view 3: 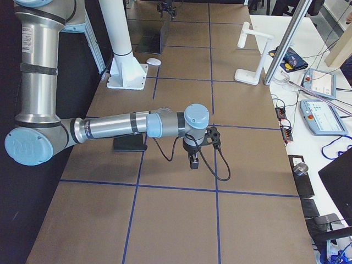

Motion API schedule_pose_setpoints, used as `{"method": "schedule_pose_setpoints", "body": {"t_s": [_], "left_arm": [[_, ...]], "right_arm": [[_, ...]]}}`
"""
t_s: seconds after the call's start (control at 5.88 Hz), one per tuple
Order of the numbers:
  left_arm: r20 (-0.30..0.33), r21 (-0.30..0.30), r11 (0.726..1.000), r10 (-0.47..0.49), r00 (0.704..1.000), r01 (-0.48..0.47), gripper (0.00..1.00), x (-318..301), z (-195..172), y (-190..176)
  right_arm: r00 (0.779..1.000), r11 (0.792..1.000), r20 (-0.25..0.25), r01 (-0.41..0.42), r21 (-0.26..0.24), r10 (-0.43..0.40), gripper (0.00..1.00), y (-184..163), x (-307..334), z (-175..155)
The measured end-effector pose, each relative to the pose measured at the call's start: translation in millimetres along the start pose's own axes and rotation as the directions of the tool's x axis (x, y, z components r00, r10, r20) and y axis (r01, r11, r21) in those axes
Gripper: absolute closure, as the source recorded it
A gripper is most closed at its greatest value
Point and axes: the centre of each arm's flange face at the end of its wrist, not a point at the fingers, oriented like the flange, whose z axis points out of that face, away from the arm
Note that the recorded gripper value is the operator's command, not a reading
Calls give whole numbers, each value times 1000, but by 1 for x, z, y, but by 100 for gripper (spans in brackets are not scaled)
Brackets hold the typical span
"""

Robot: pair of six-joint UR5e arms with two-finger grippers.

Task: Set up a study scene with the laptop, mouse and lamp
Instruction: 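Reach the left gripper down to the dark gray laptop's lid edge, then grasp the laptop lid with the left gripper and carry it to table center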

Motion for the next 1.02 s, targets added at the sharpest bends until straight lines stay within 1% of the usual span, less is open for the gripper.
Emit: {"method": "schedule_pose_setpoints", "body": {"t_s": [0.17,0.34,0.51,0.85,1.02], "left_arm": [[3,10,1000,-12,1000,12,50,-3,4,2],[4,15,1000,-23,1000,23,94,-4,6,4],[3,15,999,-32,999,32,100,-4,7,5],[-13,-1,1000,-28,1000,28,100,0,2,11],[-35,-14,1000,-23,999,22,100,6,-5,12]], "right_arm": [[1000,1000,0,1,1,-1,0,0,-1,-1],[1000,1000,0,1,2,-1,0,0,-1,-1],[1000,1000,0,1,2,-1,0,0,-1,-1],[1000,1000,0,2,3,-2,0,0,-1,-1],[1000,1000,0,4,4,-4,0,-1,-2,-2]]}}
